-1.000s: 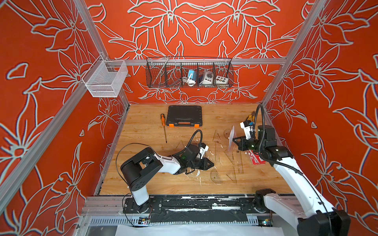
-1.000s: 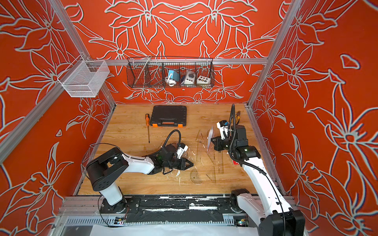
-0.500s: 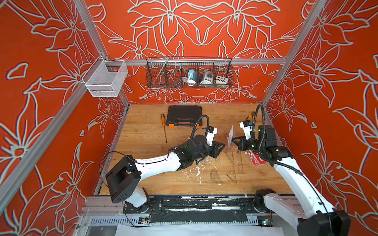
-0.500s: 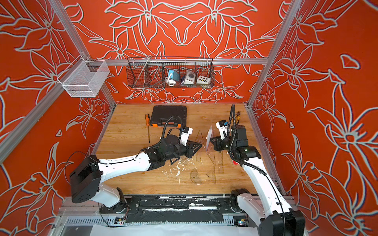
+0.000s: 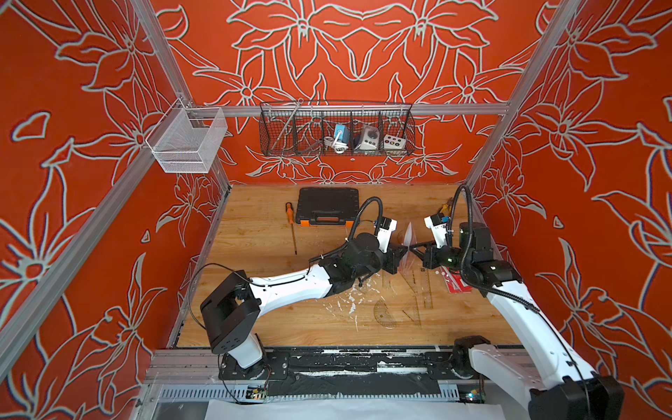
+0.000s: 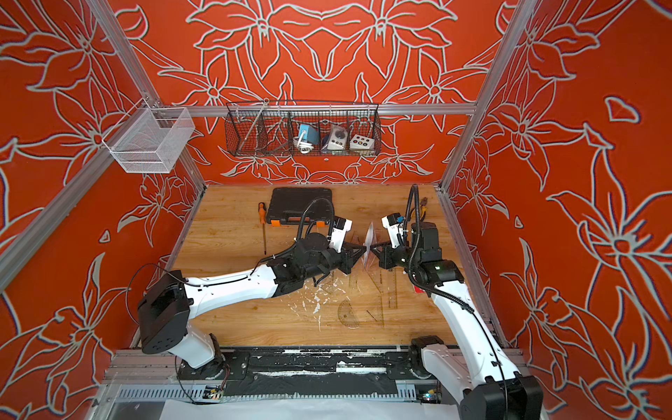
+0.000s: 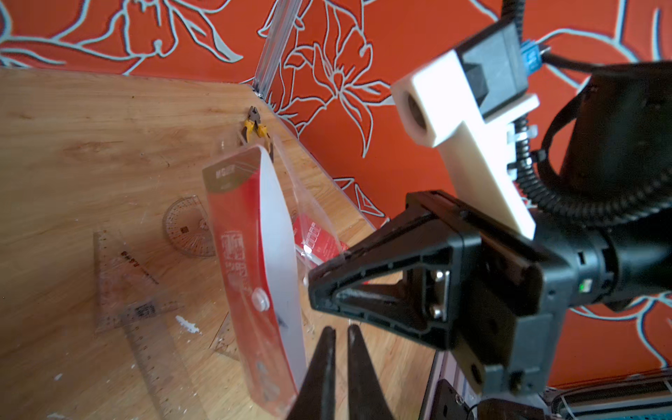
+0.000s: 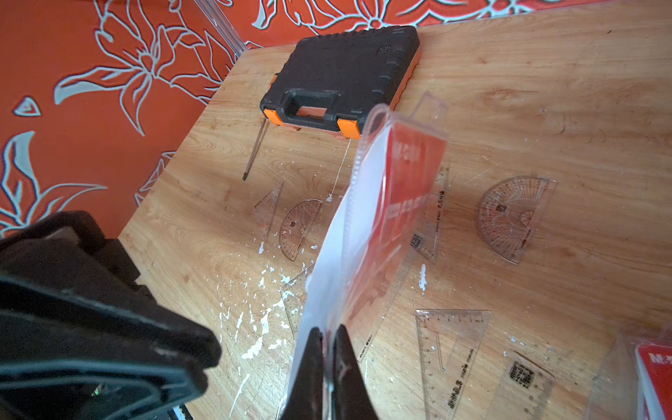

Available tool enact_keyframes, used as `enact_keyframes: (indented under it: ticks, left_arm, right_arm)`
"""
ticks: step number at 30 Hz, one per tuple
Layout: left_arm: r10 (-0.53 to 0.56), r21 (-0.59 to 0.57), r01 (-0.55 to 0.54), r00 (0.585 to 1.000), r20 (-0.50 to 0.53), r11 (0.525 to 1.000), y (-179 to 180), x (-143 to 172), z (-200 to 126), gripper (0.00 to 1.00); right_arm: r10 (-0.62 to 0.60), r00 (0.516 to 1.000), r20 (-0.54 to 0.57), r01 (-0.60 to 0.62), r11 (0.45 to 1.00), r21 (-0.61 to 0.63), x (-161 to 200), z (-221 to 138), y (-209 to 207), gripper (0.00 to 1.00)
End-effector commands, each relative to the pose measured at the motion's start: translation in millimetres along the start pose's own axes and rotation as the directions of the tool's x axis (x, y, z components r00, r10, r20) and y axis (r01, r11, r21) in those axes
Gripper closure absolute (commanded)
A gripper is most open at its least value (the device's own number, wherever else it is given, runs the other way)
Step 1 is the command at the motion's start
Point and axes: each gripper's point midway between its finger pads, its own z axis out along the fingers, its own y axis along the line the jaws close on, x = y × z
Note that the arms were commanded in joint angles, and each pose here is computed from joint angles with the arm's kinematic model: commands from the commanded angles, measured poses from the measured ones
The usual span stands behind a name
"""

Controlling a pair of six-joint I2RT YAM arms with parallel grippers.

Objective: Open the ruler set and take out the ruler
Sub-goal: Take out the ruler from the ruler set bag.

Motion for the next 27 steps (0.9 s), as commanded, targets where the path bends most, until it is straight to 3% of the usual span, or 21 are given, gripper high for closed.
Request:
enact_keyframes:
  ticks: [1, 17, 27]
  left_arm:
    - [0.018, 0.019, -0.017, 1.000, -0.020, 1.000, -4.6, 2.3, 11.5, 0.91]
    - [-0.008, -0.082, 0.008, 1.000, -0.007, 0.997, 20.2, 9.0, 24.5, 0.95]
    - [-0.011, -0.177, 0.005, 0.999, -0.033, 0.984, 45.7, 20.0, 27.4, 0.90]
  right_arm:
    - [-0.048, 0.999, 0.017, 0.049, 0.998, -0.039, -2.7, -2.5, 9.4, 1.00]
    - [-0.083, 0.996, 0.037, 0.085, 0.994, -0.074, -10.9, -14.8, 24.1, 1.00]
    - [-0.096, 0.995, 0.034, 0.099, 0.992, -0.082, -13.1, -24.3, 31.9, 1.00]
